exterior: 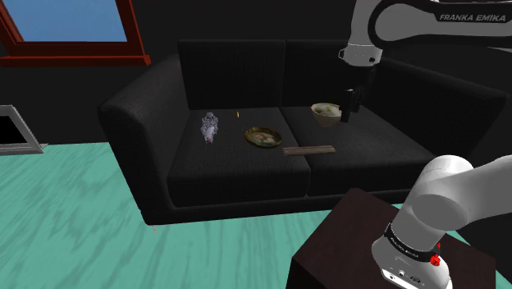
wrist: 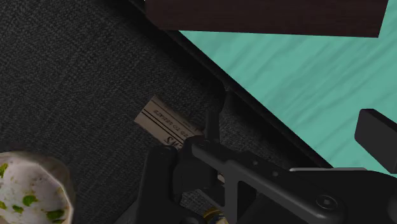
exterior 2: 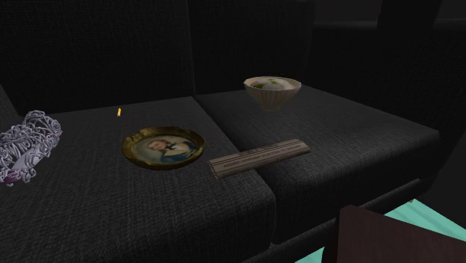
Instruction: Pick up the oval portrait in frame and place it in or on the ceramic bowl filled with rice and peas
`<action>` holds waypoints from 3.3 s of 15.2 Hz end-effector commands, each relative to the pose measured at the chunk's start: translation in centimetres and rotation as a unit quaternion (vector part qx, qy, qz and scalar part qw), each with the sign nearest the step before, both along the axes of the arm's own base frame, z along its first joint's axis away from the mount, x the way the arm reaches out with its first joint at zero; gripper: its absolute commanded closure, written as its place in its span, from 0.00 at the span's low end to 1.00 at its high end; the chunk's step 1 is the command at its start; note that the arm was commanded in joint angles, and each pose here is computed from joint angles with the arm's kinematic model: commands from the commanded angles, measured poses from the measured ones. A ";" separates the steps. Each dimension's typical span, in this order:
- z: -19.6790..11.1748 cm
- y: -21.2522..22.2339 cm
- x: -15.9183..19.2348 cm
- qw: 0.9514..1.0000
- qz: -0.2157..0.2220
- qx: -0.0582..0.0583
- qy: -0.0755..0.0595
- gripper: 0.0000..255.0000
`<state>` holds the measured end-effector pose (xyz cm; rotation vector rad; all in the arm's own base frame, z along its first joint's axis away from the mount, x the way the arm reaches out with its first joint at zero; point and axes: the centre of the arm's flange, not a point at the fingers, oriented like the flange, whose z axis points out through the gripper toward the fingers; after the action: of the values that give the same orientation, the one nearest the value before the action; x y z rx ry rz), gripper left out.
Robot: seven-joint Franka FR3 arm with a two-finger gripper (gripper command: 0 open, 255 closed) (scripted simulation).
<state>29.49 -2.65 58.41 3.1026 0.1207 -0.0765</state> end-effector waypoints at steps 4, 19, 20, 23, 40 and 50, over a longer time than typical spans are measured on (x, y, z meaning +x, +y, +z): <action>-2.7 0.3 2.2 0.998 0.063 -0.025 -0.018 0.00; -15.5 4.0 13.5 0.913 0.366 -0.145 -0.104 0.00; -16.3 4.4 14.2 0.904 0.385 -0.153 -0.109 0.00; -18.7 5.6 16.4 0.871 0.441 -0.175 -0.125 0.00; -25.4 6.5 20.9 0.823 0.511 -0.203 -0.145 0.00; -25.4 6.5 20.9 0.823 0.511 -0.203 -0.145 1.00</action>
<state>50.40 3.90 33.05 2.1999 1.4677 0.3442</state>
